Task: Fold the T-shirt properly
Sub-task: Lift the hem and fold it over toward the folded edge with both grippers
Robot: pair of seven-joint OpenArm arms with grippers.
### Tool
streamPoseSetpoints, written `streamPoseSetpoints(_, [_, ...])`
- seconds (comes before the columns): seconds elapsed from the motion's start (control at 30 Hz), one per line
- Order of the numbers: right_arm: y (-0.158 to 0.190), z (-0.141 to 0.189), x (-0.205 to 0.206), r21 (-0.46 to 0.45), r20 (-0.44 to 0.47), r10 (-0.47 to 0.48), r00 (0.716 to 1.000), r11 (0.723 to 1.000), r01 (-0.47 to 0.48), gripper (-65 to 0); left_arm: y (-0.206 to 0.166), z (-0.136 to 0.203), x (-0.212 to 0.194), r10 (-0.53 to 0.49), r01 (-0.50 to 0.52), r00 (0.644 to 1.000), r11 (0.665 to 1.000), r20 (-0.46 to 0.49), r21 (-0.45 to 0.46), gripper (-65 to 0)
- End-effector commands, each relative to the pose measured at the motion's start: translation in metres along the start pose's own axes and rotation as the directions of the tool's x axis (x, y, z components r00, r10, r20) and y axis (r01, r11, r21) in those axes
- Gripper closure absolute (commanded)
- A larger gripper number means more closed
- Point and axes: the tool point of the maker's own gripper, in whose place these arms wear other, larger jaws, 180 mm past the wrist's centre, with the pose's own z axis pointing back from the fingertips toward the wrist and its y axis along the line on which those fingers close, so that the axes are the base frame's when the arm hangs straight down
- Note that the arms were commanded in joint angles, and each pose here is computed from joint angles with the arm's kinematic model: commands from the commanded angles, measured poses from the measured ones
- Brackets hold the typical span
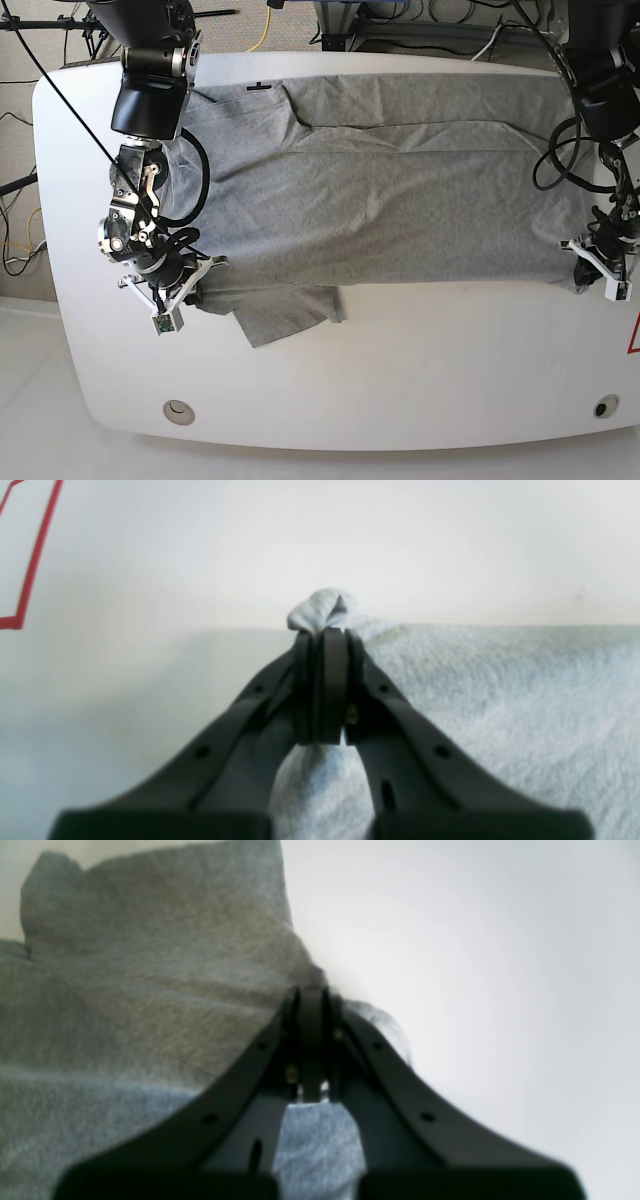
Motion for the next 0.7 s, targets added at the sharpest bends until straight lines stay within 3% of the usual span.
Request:
streamPoseSetpoints(0.0, [-0.008,0.008,0.022,-0.019,0.052,0.016,0.999,1.0,-0.015,0.0,0.011,0.01,0.028,-0.034,0.032,0.997,0.999,0.069,0.027,0.0])
streamPoseSetpoints(0.33, [-0.005,0.048,0.007,-0.074,-0.018,0.099,0.995,0.992,-0.1,0.0,-0.003,0.06,0.017,-0.226,0.226,0.974,0.974,-0.004,0.031,0.0])
streamPoseSetpoints(0.67, [0.0,0.06,-0.006,-0.074,-0.027,0.114,0.993,0.991,-0.116,0.0,-0.008,0.074,0.01,-0.271,0.272,0.962,0.962,-0.02,0.034,0.0])
